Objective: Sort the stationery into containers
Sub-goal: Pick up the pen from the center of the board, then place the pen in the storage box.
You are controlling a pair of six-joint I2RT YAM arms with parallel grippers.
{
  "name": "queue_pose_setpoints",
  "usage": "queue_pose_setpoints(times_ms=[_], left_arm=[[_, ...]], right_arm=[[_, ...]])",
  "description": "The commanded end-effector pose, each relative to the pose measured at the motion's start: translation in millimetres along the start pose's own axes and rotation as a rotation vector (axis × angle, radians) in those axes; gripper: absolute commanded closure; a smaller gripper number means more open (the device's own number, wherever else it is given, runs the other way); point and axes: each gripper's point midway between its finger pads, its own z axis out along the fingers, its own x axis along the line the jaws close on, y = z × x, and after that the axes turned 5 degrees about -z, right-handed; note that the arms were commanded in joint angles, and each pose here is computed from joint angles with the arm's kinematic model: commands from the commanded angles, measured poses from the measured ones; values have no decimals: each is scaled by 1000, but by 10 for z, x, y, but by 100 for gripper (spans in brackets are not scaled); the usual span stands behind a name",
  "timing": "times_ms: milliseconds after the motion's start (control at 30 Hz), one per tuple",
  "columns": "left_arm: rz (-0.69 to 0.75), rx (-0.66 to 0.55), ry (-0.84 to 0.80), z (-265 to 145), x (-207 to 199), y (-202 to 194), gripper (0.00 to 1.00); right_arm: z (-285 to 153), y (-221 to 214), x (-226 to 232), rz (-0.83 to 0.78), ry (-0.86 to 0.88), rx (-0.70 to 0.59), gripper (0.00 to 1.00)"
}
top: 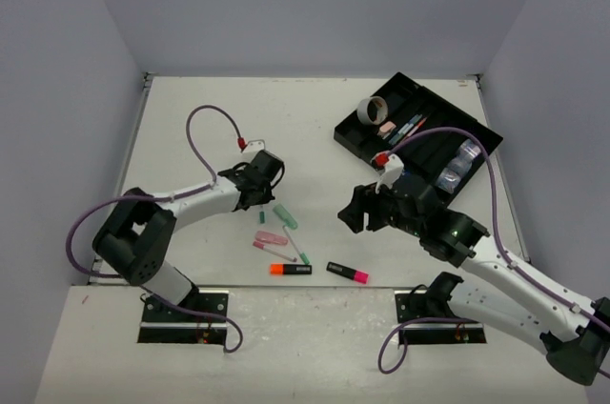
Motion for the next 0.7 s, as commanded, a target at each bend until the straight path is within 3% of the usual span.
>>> queue_pose_setpoints(times_ms=[0, 133, 300, 467, 667], left_arm=[[-137, -119, -261, -636, -392, 446, 100], [-172, -190, -503, -1221, -733, 534, 100], [-229, -179, -941, -1957, -1146, 516, 100], [-267, -233, -1159, -2433, -1238, 564, 100], [-280, -206, -1277, -2594, -1251, 462, 100]], right_arm=[[122, 96, 463, 9, 261, -55, 33], [142, 181, 810, 14, 462, -84, 32], [218, 351, 972, 57, 536, -126, 33], [254, 518, 1078, 104, 585, -171, 39], [262, 639, 1125, 116, 590, -193, 44]])
